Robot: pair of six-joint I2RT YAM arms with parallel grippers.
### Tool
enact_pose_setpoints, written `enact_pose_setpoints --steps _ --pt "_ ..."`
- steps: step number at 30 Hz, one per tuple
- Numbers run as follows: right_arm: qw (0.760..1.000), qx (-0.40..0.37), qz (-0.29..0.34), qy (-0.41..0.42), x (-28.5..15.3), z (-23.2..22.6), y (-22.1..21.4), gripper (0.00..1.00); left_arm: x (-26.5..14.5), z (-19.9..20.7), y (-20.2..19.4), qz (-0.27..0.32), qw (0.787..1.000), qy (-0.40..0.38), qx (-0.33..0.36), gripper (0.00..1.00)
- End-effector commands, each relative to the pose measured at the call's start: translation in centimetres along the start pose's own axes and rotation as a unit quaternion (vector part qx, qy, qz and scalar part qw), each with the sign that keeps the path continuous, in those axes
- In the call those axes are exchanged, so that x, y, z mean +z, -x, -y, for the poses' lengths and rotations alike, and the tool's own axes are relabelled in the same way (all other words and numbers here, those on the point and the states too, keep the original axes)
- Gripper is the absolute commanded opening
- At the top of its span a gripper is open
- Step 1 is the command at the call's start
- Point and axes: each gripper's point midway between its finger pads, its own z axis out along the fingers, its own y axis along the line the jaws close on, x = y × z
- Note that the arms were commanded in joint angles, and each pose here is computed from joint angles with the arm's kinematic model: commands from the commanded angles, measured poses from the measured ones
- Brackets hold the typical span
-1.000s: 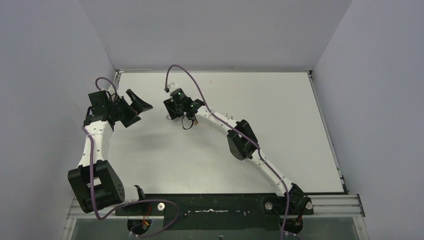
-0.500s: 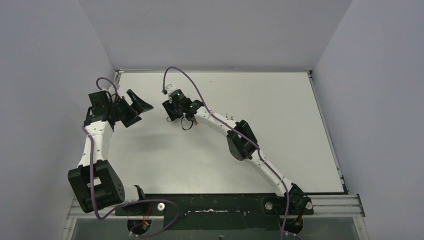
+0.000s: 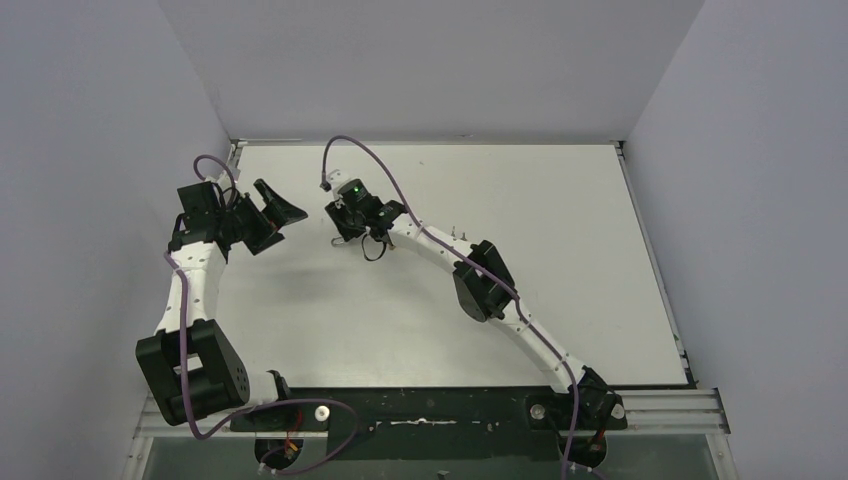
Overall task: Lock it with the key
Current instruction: Pick up the lock from the center of the board.
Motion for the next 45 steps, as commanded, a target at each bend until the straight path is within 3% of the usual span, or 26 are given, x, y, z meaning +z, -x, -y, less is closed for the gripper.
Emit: enact_pose_setpoints --steps 1,3,10,11,13,14,18,21,24,29,34,40,45 --pt "0.999 -0.021 -0.05 -0.005 0.3 -0.7 -3.3 0.24 -0.1 0.9 0.9 0.015 0.999 -0.028 0.027 0.97" --pt "0.998 -0.019 -0.052 -0.007 0.1 -0.6 -3.4 0.16 -0.1 0.9 0.9 0.014 0.999 -0.028 0.026 0.97" --pt "0.999 -0.015 -0.048 -0.011 -0.6 -0.5 -2.7 0.06 -0.2 1.0 0.7 0.015 0.999 -0.03 0.027 0.97" --pt "0.999 -0.015 -0.047 -0.011 -0.9 -0.5 -2.6 0.12 -0.1 0.9 0.7 0.014 0.999 -0.031 0.027 0.97" --pt "0.999 -0.015 -0.045 -0.008 -1.3 -0.6 -2.2 0.36 -0.1 0.8 0.6 0.014 0.999 -0.031 0.027 0.97" --pt "0.999 -0.015 -0.043 -0.008 -1.4 -0.5 -2.1 0.4 0.0 0.7 0.5 0.013 0.999 -0.03 0.026 0.97" --pt "0.999 -0.018 -0.048 -0.012 -2.0 -0.3 -2.2 0.48 0.0 0.6 0.4 0.012 0.999 -0.03 0.025 0.97" --pt "0.998 -0.025 -0.058 -0.013 -2.1 -0.5 -2.8 0.48 0.0 0.5 0.4 0.012 0.999 -0.029 0.025 0.97" --pt "0.997 -0.035 -0.067 -0.013 -2.0 -0.8 -3.5 0.38 0.0 0.5 0.4 0.012 0.999 -0.029 0.025 0.97" --pt "0.997 -0.033 -0.062 -0.024 -2.3 -0.7 -3.0 0.08 0.1 0.2 0.3 0.012 0.999 -0.025 0.025 0.97" --pt "0.999 -0.016 -0.028 -0.017 -4.0 -1.0 0.1 0.04 0.0 0.0 0.4 0.014 0.999 -0.026 0.027 0.97" --pt "0.997 0.043 0.052 0.024 -8.8 -1.3 7.0 0.0 -0.9 3.7 1.5 0.052 0.989 -0.123 0.064 0.97" --pt "0.989 0.081 0.109 0.056 -13.3 -1.3 11.9 0.0 -2.6 7.2 1.9 0.089 0.969 -0.195 0.126 0.97"
